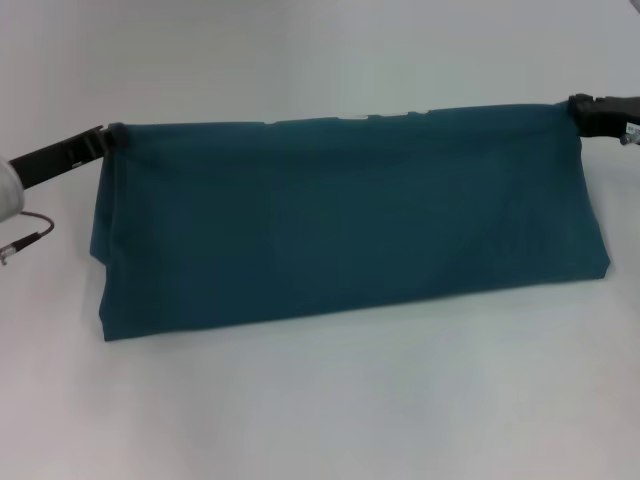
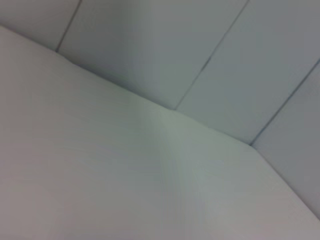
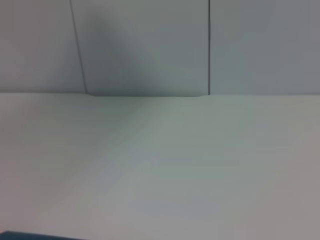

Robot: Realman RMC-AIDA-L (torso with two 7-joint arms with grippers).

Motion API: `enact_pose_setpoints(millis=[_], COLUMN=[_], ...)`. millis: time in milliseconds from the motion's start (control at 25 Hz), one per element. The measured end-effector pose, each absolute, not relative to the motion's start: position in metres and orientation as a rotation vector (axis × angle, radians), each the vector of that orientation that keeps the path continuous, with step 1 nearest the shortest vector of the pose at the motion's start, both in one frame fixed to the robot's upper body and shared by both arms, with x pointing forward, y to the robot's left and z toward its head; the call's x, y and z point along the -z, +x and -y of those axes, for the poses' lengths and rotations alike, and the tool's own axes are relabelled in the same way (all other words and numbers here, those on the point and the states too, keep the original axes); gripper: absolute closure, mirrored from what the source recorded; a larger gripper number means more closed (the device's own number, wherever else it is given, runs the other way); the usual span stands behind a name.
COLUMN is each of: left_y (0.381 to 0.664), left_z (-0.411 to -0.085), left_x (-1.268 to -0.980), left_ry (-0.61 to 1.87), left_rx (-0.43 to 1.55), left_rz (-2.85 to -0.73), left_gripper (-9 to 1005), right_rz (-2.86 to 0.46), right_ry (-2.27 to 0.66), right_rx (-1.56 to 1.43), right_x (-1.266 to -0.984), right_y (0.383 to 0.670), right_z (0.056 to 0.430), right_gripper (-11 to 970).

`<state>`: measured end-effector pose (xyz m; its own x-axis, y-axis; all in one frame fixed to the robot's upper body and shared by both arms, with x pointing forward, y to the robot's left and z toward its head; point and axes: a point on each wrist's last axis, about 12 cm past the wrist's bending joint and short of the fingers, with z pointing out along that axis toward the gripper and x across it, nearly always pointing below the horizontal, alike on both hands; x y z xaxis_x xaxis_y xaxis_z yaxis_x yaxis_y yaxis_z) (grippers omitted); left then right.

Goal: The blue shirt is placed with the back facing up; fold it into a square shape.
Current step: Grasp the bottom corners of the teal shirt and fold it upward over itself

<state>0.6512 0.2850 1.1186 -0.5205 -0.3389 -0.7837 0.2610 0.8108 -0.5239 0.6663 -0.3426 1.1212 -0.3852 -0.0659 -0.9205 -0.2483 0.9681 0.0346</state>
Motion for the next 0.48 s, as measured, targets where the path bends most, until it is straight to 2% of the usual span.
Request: enact_pose_setpoints(millis=[480], left_y=[0.675], left_z=[-0.268], left_x=[-1.127], left_ry=[-0.088], left_rx=[0.632], left_rz=[-1.942], left_gripper=[969], right_rz=[-1.945], right_ry=[-0.248], right_rx=[-0.083], right_x=[-1.139], right_y=[0.69], right_z=[0.336], right_gripper=[933])
